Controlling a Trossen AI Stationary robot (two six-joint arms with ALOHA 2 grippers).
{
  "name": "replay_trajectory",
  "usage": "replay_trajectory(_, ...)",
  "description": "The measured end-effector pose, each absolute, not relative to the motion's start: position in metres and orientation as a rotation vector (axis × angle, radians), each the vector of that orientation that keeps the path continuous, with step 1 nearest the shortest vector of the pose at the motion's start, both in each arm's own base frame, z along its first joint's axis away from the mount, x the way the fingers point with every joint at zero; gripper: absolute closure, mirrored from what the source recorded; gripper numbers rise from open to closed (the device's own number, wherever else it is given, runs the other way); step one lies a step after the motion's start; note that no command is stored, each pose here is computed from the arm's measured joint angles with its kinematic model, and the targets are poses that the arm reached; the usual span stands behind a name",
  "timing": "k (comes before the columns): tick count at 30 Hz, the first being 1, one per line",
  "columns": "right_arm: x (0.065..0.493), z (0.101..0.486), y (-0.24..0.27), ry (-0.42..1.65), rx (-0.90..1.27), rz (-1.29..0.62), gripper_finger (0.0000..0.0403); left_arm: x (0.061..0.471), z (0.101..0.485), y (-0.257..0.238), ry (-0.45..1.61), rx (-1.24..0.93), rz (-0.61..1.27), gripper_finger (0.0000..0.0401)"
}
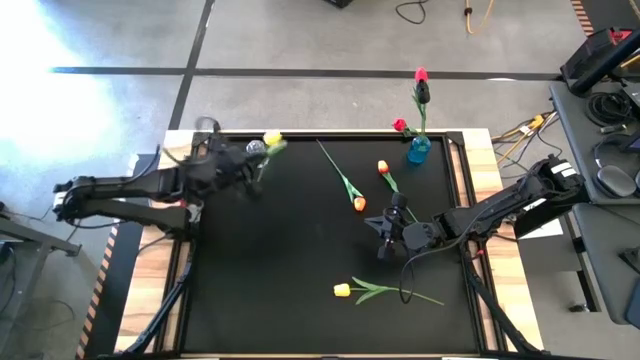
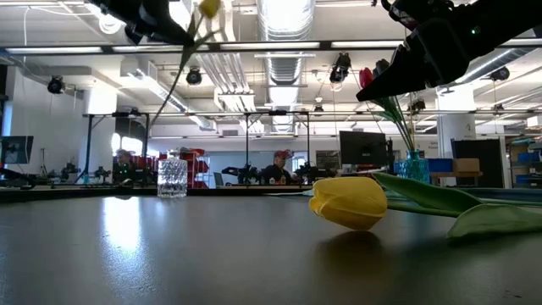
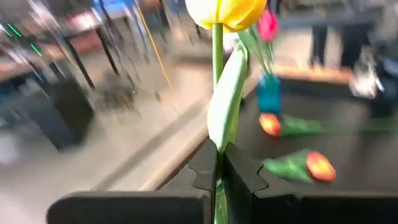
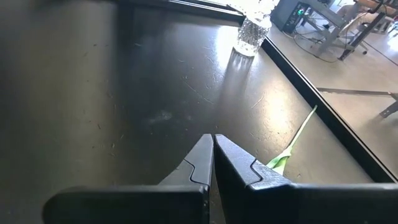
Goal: Sort flowers into vase by color
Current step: Put the left yellow tulip into the transparent vase
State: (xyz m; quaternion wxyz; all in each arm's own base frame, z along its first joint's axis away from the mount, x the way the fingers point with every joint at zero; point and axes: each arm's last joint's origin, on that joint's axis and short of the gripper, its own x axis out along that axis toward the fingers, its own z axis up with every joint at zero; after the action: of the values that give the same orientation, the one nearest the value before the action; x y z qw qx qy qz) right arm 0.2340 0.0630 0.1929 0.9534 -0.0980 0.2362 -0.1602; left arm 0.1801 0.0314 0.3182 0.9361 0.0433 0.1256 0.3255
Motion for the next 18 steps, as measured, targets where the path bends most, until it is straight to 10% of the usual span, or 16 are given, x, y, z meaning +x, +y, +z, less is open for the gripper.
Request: replay_trajectory(18, 0.234, 0.193, 0.063, 0.481, -0.206, -0.325, 0.0394, 0.132, 0.300, 0.086, -0.224, 0.214, 0.932, 0.0401)
